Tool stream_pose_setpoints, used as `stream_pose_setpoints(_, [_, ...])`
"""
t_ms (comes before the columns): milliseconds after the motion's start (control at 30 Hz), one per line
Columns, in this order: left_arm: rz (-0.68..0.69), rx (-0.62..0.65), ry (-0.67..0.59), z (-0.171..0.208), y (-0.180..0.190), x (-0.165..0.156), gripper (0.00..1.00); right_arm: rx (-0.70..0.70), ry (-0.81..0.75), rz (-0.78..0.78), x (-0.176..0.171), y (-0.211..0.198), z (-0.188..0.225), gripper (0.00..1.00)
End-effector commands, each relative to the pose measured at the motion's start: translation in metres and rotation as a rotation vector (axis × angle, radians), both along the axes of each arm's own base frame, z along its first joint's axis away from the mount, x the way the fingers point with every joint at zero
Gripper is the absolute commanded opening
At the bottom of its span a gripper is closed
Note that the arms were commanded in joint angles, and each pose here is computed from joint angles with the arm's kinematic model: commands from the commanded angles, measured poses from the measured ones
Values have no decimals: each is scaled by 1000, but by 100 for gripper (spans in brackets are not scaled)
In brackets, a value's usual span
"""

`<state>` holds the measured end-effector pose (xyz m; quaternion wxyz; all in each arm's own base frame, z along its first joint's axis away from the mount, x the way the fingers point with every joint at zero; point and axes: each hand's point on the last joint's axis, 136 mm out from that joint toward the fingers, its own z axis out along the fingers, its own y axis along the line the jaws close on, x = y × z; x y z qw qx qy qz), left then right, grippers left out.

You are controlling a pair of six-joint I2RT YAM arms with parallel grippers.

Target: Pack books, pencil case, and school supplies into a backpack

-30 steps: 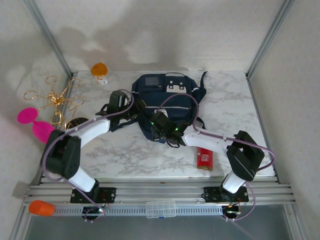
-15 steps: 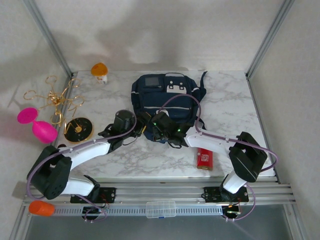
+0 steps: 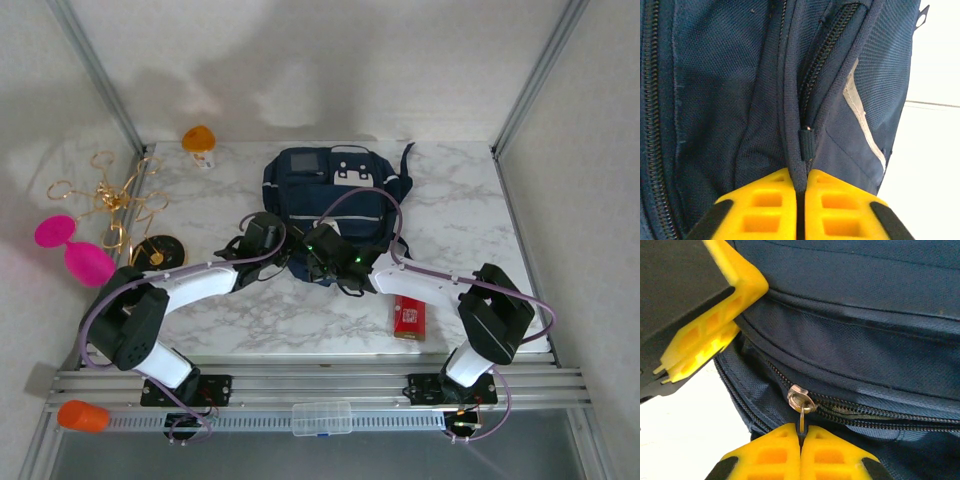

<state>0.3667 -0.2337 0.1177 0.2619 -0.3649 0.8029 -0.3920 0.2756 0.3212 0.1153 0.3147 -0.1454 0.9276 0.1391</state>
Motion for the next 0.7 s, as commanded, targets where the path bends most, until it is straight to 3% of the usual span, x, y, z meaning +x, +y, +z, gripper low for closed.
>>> stream_pose_setpoints(0, [100,67,-44,10,35,20,0,-78,14,-55,-8,-35,5,0])
stream_pose_setpoints(267, [60,206,-33,14,96,46,0,-140,41,-198,-2,-115,-2,0])
stream_pose_setpoints(400, [-44,173,-46,20,85,59,0,-94,22,-124,6,-86,11,0])
stream_pose_setpoints(533, [-82,56,-113,39,60,49,46,-17,-12,-34,6,-39,26,0])
stream_pose_setpoints(667, [-70,-94,-103,45,26,16,57,27,-3,-1,9,-19,25,0])
